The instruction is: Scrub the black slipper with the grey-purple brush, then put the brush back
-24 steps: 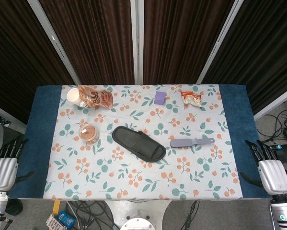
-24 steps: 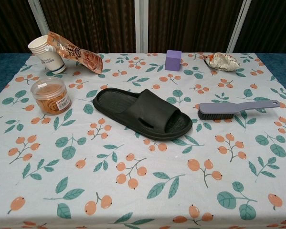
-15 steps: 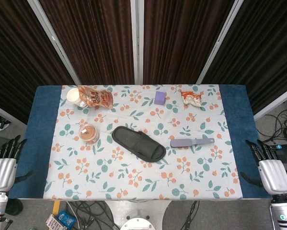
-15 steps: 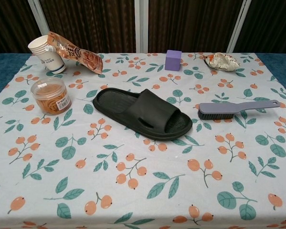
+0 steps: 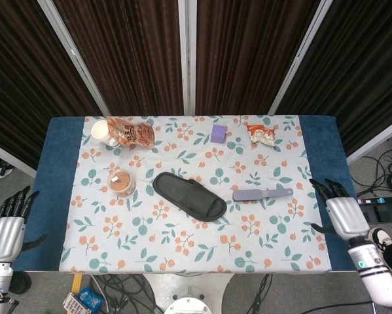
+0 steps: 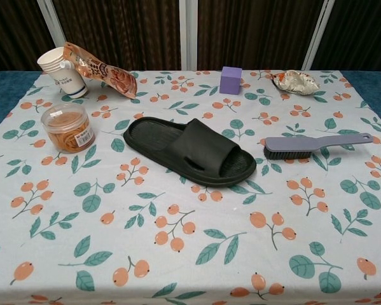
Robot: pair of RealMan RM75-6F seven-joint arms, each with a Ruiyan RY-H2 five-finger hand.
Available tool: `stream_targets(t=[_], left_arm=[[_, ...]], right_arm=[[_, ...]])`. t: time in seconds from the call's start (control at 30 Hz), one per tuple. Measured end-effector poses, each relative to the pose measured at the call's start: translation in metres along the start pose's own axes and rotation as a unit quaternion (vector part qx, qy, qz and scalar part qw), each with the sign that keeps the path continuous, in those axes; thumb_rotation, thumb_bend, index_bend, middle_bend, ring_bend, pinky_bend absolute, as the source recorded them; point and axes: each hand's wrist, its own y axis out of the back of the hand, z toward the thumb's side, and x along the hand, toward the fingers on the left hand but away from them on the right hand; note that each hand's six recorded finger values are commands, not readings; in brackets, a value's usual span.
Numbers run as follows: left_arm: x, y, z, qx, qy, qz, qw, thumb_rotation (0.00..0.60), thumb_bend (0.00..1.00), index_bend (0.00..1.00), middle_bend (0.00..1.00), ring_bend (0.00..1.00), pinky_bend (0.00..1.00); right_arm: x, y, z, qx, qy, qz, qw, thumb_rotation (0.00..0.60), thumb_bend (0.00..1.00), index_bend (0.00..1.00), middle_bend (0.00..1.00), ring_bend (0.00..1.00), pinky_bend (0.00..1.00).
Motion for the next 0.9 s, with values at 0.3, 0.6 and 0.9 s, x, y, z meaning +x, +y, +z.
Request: stream_targets(t=[0.3, 0.6, 0.9], left_arm=[[0.004, -0.007, -0.004, -0.004, 0.009, -0.015, 0.9998, 0.6, 0.13, 0.14, 0.1, 0.07, 0.12], [0.008, -0.009, -0.006, -0.004, 0.009, -0.018, 0.9998, 0.6, 0.13, 0.14, 0.1, 0.07, 0.12], [0.007, -0.012, -0.009, -0.004, 0.015, -0.022, 0.9996, 0.6, 0.13, 0.14, 0.1, 0.07, 0.12]], right_arm=[[-0.086, -0.036, 0.017, 0.033, -0.002, 0.092, 0.9952, 0.6, 0.0, 0.22, 0.27, 0.12, 0.14], [-0.133, -0.057, 0.039, 0.05, 0.004, 0.126, 0.9907, 0.6, 0.0, 0.41, 0.42, 0.26, 0.22], [-0.141, -0.075, 0.043, 0.051, 0.002, 0.163, 0.9854, 0.6, 0.01, 0.46, 0.47, 0.32, 0.28]])
